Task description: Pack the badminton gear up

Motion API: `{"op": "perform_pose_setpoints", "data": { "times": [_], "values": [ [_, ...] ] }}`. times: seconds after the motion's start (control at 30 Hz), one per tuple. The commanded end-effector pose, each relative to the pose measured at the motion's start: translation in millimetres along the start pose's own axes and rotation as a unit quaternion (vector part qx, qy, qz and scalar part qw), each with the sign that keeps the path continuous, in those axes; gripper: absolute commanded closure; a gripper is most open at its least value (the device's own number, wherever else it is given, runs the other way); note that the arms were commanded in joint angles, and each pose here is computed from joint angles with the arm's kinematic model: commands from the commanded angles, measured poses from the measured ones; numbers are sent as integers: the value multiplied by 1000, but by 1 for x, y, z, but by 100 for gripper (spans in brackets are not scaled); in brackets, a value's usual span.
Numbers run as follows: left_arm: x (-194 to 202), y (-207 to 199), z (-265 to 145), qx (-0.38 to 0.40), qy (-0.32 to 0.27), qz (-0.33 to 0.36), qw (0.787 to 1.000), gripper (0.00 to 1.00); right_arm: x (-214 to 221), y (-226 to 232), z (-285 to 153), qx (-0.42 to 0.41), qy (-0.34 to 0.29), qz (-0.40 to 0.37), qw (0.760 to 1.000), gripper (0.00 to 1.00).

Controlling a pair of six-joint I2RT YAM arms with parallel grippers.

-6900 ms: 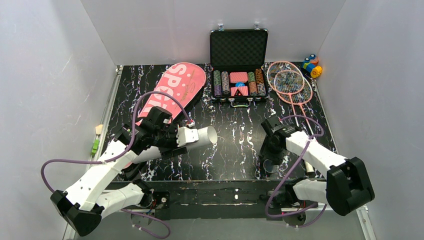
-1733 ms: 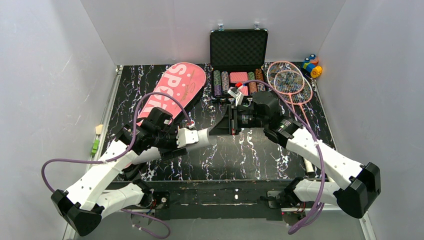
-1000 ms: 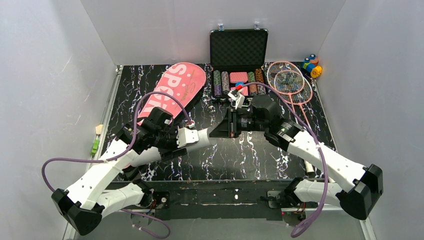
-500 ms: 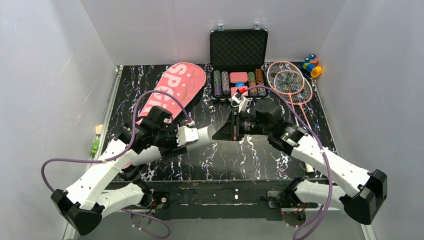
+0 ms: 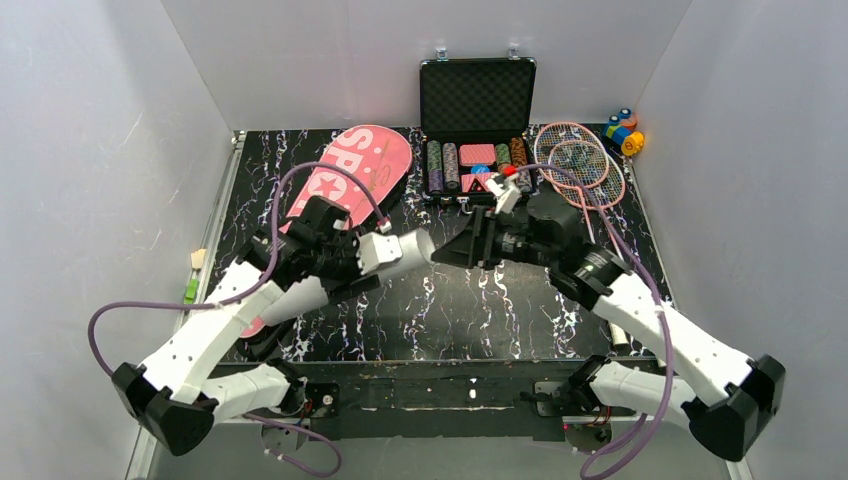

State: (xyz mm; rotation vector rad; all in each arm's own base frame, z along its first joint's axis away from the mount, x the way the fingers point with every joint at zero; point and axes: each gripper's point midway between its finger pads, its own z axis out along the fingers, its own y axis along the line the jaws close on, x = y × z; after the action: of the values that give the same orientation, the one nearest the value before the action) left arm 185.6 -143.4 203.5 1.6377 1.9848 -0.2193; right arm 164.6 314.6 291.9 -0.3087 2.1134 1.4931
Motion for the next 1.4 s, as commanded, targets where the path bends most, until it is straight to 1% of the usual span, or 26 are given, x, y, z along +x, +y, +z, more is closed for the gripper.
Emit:
{"op": "perform_pose_setpoints", "data": {
  "times": [0.0, 0.1, 0.17, 0.27, 0.33, 0.4, 0.53, 0.6, 0.67, 0.83, 1.0, 1.13, 1.23, 1.37],
  "values": [
    [-7, 76, -2, -116, -20, -71, 991, 85, -35, 2, -45, 42, -79, -22, 996, 28],
    [23, 124, -1, -163, 10, -138, 977, 85, -41, -10, -66, 75, -102, -25, 992, 25],
    [44, 152, 1, -183, 31, -167, 968, 85, -39, -17, -74, 90, -108, -21, 990, 25],
    [71, 185, 4, -209, 63, -170, 961, 84, -31, -26, -79, 101, -108, -14, 989, 24],
    [94, 204, 8, -230, 110, -167, 952, 84, -26, -32, -80, 106, -107, -6, 989, 24],
    [118, 222, 13, -241, 150, -179, 942, 83, -20, -38, -81, 111, -104, 0, 988, 24],
    [163, 257, 17, -263, 197, -232, 916, 83, -13, -44, -84, 119, -102, 4, 988, 24],
    [186, 274, 12, -279, 210, -261, 900, 82, -11, -46, -86, 123, -102, 6, 987, 24],
    [204, 286, 10, -290, 220, -279, 889, 82, -10, -47, -87, 126, -101, 6, 987, 24],
    [230, 300, 22, -287, 234, -319, 873, 81, -9, -48, -88, 130, -100, 6, 986, 24],
    [245, 292, 47, -259, 237, -359, 864, 76, -9, -50, -89, 134, -100, 6, 986, 24],
    [255, 277, 69, -226, 246, -390, 858, 67, -8, -53, -88, 140, -99, 8, 985, 24],
    [269, 274, 79, -219, 255, -425, 840, 58, -9, -54, -87, 140, -97, 9, 985, 24],
    [275, 277, 83, -219, 257, -450, 827, 49, -10, -54, -86, 139, -96, 8, 986, 24]
  ]
}}
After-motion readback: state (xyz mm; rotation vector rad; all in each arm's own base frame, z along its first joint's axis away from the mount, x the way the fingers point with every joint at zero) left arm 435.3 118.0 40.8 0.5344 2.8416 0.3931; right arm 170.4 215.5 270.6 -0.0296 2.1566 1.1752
